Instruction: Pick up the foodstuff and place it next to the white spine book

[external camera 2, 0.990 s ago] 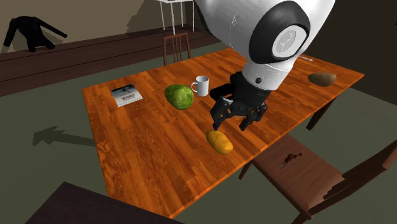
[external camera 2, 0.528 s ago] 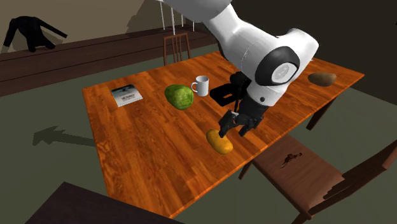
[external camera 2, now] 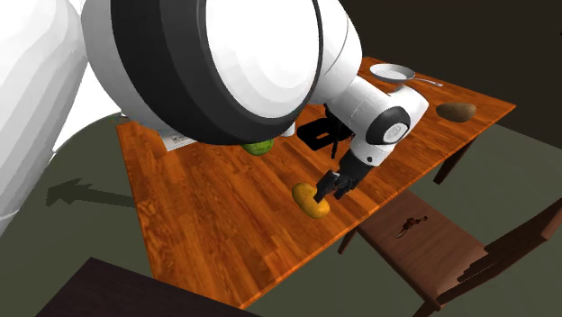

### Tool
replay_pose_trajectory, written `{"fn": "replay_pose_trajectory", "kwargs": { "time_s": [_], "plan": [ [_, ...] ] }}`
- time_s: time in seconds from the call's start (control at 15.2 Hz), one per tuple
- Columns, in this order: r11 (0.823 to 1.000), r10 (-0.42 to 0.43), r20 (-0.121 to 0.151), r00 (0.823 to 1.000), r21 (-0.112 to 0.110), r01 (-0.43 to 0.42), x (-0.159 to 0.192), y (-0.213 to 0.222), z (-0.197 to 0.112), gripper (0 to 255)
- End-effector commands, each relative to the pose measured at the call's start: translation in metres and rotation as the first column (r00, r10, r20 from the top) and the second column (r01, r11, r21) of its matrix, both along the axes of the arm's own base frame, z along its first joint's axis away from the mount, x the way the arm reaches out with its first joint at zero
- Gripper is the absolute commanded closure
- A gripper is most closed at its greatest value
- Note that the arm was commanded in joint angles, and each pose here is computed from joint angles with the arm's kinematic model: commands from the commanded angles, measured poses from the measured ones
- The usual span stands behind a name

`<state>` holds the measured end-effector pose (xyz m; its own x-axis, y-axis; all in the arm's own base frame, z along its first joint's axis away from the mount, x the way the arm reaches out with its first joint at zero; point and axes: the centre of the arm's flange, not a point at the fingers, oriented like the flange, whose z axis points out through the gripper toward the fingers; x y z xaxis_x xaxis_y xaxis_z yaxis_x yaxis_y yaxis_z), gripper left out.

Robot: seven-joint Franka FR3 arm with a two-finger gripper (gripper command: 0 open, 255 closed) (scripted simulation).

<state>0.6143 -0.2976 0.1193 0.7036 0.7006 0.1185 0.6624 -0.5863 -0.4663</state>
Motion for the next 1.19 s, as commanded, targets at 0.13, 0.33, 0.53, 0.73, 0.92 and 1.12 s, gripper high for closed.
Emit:
{"fn": "replay_pose_trajectory", "kwargs": {
  "time_s": [0.13, 0.33, 0.53, 0.73, 0.92, 1.12],
  "plan": [
    [1.000, 0.012, -0.002, 1.000, 0.009, -0.012, -0.001, 0.006, -0.022, 0],
    [1.000, 0.012, -0.002, 1.000, 0.009, -0.012, -0.005, 0.013, -0.036, 0],
    [1.000, 0.012, -0.002, 1.000, 0.009, -0.012, -0.007, 0.016, -0.044, 0],
    [1.000, 0.012, -0.002, 1.000, 0.009, -0.012, -0.007, 0.016, -0.044, 0],
    [1.000, 0.012, -0.002, 1.000, 0.009, -0.012, -0.007, 0.016, -0.044, 0],
    [1.000, 0.012, -0.002, 1.000, 0.009, -0.012, -0.007, 0.016, -0.044, 255]
  ]
}}
